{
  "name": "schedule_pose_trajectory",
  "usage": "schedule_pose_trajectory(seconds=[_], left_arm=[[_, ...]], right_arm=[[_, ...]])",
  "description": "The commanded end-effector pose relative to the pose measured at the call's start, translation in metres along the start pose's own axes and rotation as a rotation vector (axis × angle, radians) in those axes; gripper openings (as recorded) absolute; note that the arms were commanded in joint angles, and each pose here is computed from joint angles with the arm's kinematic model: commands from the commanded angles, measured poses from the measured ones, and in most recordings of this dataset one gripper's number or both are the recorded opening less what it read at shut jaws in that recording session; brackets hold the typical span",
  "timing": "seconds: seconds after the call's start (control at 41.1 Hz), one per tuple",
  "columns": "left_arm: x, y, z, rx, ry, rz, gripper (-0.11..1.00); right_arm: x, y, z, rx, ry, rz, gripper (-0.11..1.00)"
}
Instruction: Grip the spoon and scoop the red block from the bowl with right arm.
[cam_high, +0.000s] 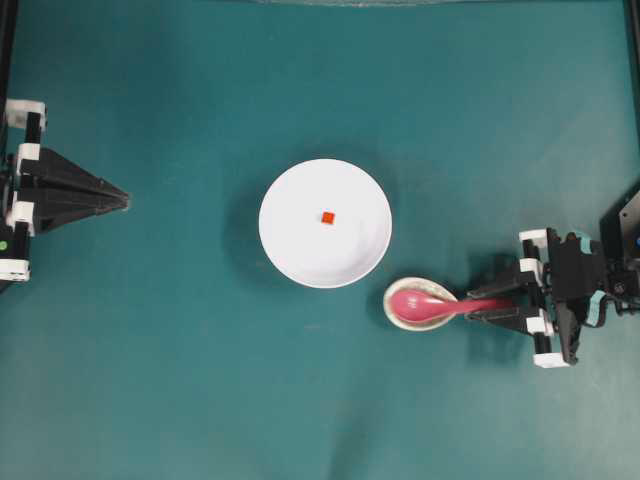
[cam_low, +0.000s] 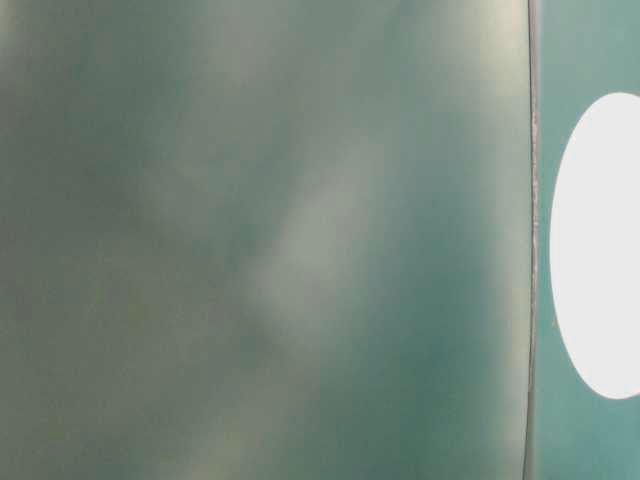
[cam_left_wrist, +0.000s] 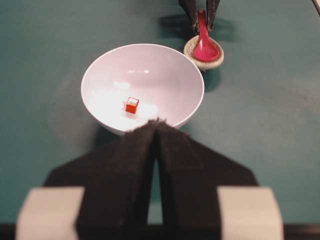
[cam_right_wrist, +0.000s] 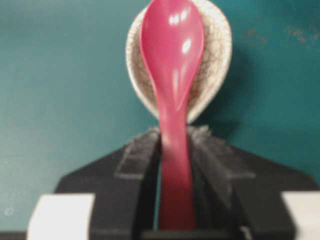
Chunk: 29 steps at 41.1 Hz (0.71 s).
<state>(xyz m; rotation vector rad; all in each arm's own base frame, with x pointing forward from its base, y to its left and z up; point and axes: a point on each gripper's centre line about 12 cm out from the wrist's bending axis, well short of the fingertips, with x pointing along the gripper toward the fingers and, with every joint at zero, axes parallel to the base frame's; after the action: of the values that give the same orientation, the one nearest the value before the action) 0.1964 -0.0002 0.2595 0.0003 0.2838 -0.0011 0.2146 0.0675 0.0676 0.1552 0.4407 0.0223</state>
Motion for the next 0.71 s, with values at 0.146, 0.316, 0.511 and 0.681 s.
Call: schedule_pose_trajectory(seconds=[0.146,0.316,0.511,0.681], left_arm=[[0.0006,-0.0003,0.0095,0.002,-0.025,-0.001,0.01],[0.0006,-0.0003,0.0095,0.003,-0.025,-0.001,0.01],[0.0006,-0.0003,0.0095,0.002,-0.025,-0.001,0.01],[0.0006,-0.0003,0.0095,0.003,-0.025,-0.001,0.01]], right_arm=[[-0.0008,0.0055,0.0117,0.027,-0.041,0.021,0.43],[-0.0019,0.0079,0.0153,0.047,-0.027,0.029,0.42],[-0.0015,0.0082,0.0137,0.044,-0.003,0.028,0.42],[-0.0018,0.0079,0.0131,0.027,-0.001,0.027,0.42]])
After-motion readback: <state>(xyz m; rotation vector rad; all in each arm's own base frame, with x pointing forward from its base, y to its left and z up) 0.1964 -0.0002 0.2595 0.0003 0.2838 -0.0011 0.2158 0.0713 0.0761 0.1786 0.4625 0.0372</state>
